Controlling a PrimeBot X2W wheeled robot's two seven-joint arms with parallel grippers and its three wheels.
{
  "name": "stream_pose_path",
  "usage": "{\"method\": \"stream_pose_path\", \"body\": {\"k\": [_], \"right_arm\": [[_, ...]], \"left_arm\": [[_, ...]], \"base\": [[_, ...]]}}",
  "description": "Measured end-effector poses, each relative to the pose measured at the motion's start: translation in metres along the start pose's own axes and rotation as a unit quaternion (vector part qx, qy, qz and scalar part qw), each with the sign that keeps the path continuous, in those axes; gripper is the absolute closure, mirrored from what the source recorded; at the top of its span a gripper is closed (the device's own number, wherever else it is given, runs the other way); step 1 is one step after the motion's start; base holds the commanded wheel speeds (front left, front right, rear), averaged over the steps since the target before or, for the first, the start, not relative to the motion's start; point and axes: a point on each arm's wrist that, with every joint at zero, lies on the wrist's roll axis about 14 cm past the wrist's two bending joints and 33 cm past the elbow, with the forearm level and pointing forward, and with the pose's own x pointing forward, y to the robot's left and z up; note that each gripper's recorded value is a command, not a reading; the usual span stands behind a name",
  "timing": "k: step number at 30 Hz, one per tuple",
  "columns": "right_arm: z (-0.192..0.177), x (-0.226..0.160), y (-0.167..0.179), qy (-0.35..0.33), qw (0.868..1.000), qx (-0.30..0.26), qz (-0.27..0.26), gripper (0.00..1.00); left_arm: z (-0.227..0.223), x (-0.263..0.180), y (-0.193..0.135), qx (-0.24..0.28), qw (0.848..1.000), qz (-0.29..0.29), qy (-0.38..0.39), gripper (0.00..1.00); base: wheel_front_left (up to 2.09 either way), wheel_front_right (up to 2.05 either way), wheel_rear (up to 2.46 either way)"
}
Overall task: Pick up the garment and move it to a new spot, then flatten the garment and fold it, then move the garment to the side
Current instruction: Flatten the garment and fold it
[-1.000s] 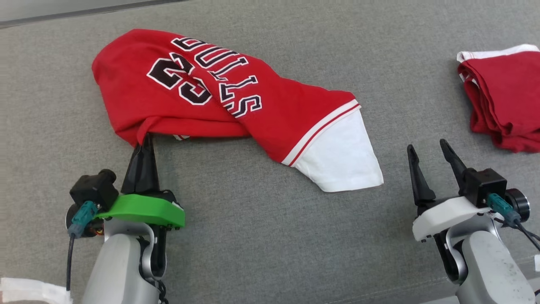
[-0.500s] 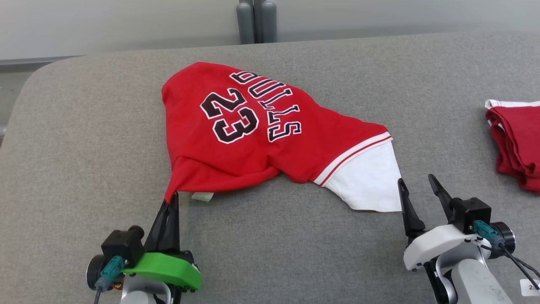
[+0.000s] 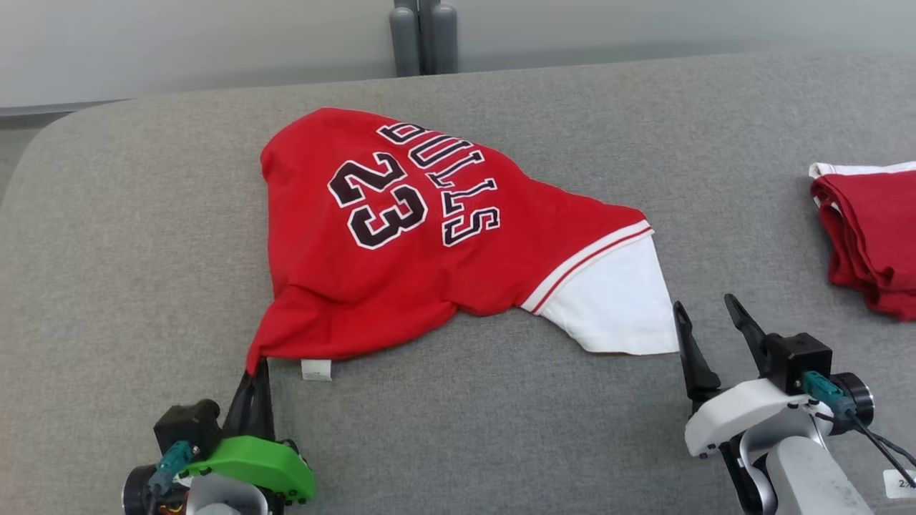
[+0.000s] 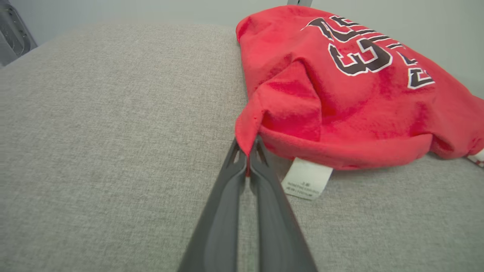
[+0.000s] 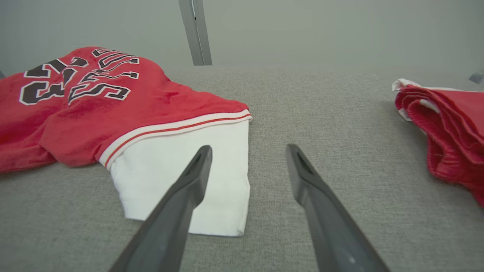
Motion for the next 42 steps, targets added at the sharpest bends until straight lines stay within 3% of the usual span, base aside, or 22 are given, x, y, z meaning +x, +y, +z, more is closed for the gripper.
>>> {"method": "stream_pose_path", "body": {"k": [1,2,3,16,29,42], "right_arm": [[0.0,0.0,-0.003,-0.001,1.0,0.0,-0.004,0.0],[0.001,-0.001,-0.007,-0.002,1.0,-0.001,-0.01,0.0],[0.002,-0.001,-0.011,-0.004,1.0,-0.001,-0.016,0.0],[0.029,-0.011,-0.022,-0.047,0.998,0.0,-0.046,0.0],[0.04,-0.035,0.0,-0.067,0.997,-0.01,-0.025,0.0],[0.031,-0.041,0.013,-0.056,0.998,-0.001,-0.009,0.0]], "left_arm": [[-0.001,0.003,0.003,0.003,1.0,0.008,0.002,0.67],[-0.002,0.007,0.007,0.008,1.0,0.018,0.004,0.24],[-0.003,0.01,0.01,0.011,1.0,0.028,0.007,0.0],[0.038,0.009,0.039,0.079,0.99,0.101,-0.053,0.0],[0.029,-0.029,0.012,0.104,0.992,0.053,-0.054,0.0],[0.033,-0.037,0.006,0.113,0.991,0.044,-0.065,0.0]], "base": [[0.0,0.0,0.0],[0.0,0.0,0.0],[0.0,0.0,0.0],[0.0,0.0,0.0],[0.0,0.0,0.0],[0.0,0.0,0.0]]}}
